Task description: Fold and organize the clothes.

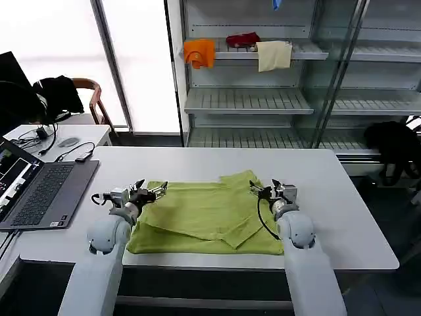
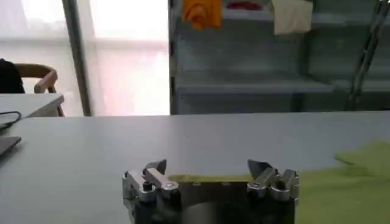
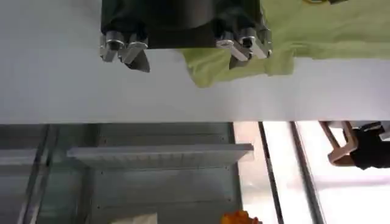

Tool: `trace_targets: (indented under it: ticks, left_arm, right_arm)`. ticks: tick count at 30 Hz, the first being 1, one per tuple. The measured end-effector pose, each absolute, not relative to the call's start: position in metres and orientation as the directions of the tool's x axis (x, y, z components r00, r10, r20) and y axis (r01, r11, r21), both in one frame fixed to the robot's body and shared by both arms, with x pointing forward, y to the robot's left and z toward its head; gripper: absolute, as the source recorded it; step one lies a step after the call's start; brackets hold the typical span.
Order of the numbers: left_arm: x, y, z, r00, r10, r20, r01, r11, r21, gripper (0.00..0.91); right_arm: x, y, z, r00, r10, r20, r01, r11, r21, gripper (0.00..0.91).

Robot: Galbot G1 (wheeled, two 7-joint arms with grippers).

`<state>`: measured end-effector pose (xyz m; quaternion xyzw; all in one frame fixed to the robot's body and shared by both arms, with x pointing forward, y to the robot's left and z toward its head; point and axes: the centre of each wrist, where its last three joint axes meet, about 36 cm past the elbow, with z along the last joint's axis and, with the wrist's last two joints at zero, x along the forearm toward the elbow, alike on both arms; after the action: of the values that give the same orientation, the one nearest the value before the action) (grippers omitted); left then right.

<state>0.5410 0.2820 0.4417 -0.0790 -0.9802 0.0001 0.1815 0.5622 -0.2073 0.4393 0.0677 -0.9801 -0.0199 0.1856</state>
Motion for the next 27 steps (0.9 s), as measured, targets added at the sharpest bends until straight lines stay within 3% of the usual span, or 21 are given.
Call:
trace_targets:
  ticks: [16,20,22,23,24,26,27]
  left_arm:
    - [0.58,0.295,0.428,-0.896,0.102,0.432,0.127,0.991,0.029,0.907]
    - [0.582,0.296,0.424,-0.891,0.1,0.443,0.127,0.991,0.031,0.897]
    - [0.584,0.295,0.422,-0.888,0.099,0.449,0.127,0.991,0.032,0.776]
    - [0.585,0.295,0.421,-0.886,0.1,0.452,0.129,0.991,0.032,0.776]
    - [0.585,0.295,0.421,-0.885,0.1,0.455,0.13,0.991,0.033,0.746]
    - [0.587,0.294,0.421,-0.884,0.101,0.457,0.131,0.991,0.034,0.695]
    - [0.588,0.294,0.42,-0.883,0.101,0.458,0.131,0.991,0.034,0.605]
  right_arm:
    - [0.602,-0.184,0.437,-0.906,-0.144,0.398,-0.131,0.99,0.059,0.907]
    - [0.607,-0.181,0.435,-0.901,-0.139,0.411,-0.13,0.99,0.05,0.786]
    - [0.61,-0.181,0.435,-0.9,-0.134,0.414,-0.128,0.991,0.042,0.675]
    - [0.612,-0.181,0.435,-0.9,-0.132,0.416,-0.128,0.991,0.038,0.635]
    - [0.613,-0.181,0.435,-0.899,-0.13,0.417,-0.128,0.991,0.034,0.524]
    - [0.615,-0.18,0.434,-0.897,-0.127,0.423,-0.128,0.991,0.025,0.403]
    - [0.615,-0.18,0.433,-0.896,-0.126,0.426,-0.129,0.991,0.022,0.363]
